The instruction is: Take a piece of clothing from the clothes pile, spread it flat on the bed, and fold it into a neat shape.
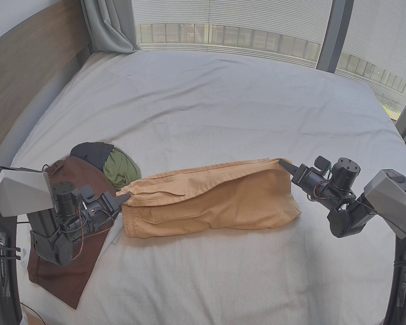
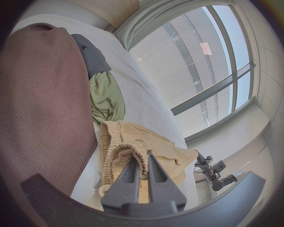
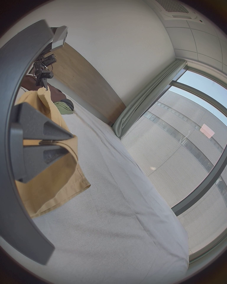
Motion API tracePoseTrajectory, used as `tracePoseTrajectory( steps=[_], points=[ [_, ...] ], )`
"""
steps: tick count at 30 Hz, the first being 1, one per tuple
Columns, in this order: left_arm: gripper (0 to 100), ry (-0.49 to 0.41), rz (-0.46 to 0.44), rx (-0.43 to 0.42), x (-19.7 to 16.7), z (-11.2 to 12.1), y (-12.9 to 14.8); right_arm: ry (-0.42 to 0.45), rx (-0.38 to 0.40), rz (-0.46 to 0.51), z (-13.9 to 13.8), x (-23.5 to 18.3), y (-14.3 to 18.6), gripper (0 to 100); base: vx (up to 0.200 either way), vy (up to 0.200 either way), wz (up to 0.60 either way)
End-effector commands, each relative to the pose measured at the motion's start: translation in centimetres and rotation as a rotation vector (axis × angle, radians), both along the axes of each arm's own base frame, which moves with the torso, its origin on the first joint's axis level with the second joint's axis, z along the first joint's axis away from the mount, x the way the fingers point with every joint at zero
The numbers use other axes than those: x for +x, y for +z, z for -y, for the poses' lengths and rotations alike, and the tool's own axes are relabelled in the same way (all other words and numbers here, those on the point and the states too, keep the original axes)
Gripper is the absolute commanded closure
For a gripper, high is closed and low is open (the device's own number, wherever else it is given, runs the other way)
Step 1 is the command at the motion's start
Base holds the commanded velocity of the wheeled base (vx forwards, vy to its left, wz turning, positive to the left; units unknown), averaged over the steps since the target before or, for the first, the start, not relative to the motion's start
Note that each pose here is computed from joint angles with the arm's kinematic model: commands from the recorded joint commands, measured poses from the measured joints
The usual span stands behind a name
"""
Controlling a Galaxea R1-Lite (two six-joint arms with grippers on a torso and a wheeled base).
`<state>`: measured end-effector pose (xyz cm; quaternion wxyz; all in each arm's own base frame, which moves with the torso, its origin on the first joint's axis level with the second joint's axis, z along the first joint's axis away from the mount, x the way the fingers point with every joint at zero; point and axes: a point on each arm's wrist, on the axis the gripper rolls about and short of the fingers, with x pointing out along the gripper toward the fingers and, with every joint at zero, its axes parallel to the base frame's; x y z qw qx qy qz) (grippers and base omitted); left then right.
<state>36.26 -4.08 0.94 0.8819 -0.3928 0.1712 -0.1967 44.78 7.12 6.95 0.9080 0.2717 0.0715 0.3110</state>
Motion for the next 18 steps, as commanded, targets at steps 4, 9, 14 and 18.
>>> tracePoseTrajectory(
  steps=[4, 9, 14, 18],
  points=[
    [100, 0.0, -0.001, -0.001, 0.2, 0.0, -0.3, -0.001, -0.001, -0.007, 0.0, 0.3, -0.7, 100, 0.0, 0.0, 0.0],
    [0, 0.019, 0.008, -0.036, 0.7, -0.4, 0.2, -0.001, -0.001, -0.011, -0.1, 0.5, -1.4, 0, 0.0, 0.0, 0.0],
    [0, 0.042, 0.031, -0.039, 0.8, -1.2, 1.1, 0.002, -0.003, -0.035, -0.1, -0.1, -1.7, 0, 0.0, 0.0, 0.0],
    [0, 0.045, 0.038, -0.041, 0.7, -1.4, 1.4, 0.008, -0.006, -0.055, -0.3, -0.8, -2.0, 0, 0.0, 0.0, 0.0]
  ],
)
